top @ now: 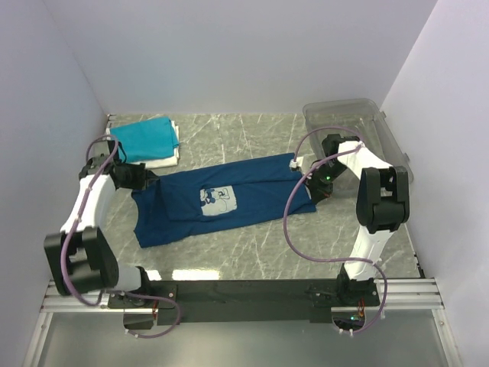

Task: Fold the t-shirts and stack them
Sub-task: Fold the tshirt

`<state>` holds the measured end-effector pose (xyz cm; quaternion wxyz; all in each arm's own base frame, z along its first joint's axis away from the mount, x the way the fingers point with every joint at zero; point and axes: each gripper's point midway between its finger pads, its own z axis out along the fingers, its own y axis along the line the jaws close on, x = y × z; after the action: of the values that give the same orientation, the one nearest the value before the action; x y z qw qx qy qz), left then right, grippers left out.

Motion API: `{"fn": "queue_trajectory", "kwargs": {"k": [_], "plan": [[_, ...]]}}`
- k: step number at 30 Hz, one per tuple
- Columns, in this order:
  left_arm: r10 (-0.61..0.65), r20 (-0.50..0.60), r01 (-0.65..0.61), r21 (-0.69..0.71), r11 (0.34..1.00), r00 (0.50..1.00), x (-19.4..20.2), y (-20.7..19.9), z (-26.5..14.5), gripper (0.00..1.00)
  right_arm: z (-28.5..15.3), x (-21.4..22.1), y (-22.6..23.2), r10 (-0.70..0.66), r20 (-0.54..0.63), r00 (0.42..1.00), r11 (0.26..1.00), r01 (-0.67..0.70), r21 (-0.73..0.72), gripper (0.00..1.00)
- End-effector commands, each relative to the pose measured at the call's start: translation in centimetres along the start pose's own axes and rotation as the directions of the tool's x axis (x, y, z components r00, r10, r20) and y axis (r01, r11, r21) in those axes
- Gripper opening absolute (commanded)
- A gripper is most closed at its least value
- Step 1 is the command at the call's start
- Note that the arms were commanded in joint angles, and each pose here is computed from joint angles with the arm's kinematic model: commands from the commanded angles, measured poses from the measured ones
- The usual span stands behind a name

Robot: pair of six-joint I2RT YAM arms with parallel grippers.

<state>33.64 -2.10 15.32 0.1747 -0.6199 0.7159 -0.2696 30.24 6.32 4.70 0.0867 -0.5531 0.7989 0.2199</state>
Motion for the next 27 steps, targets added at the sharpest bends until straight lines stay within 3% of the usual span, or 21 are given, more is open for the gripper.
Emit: {"fn": "queue_trajectory", "kwargs": {"k": [1,14,27], "plan": [[0.1,-0.001,-0.1,0.077,0.992,0.995,-0.2,-3.5,0.8,0.0,-0.3,-0.6,-0.9,-0.01,0.002,1.0,0.999,0.01,0.034,0.0],[0.153,-0.006,-0.153,-0.067,0.986,0.988,-1.9,-4.0,7.3,0.0,-0.8,-1.0,-1.3,0.006,0.02,1.0,0.997,-0.007,0.078,0.0],[0.172,0.002,-0.171,-0.108,0.979,0.985,-2.5,-4.3,9.7,0.0,-1.5,-2.0,-0.3,-0.019,0.062,0.998,0.998,0.016,0.054,0.0]]}}
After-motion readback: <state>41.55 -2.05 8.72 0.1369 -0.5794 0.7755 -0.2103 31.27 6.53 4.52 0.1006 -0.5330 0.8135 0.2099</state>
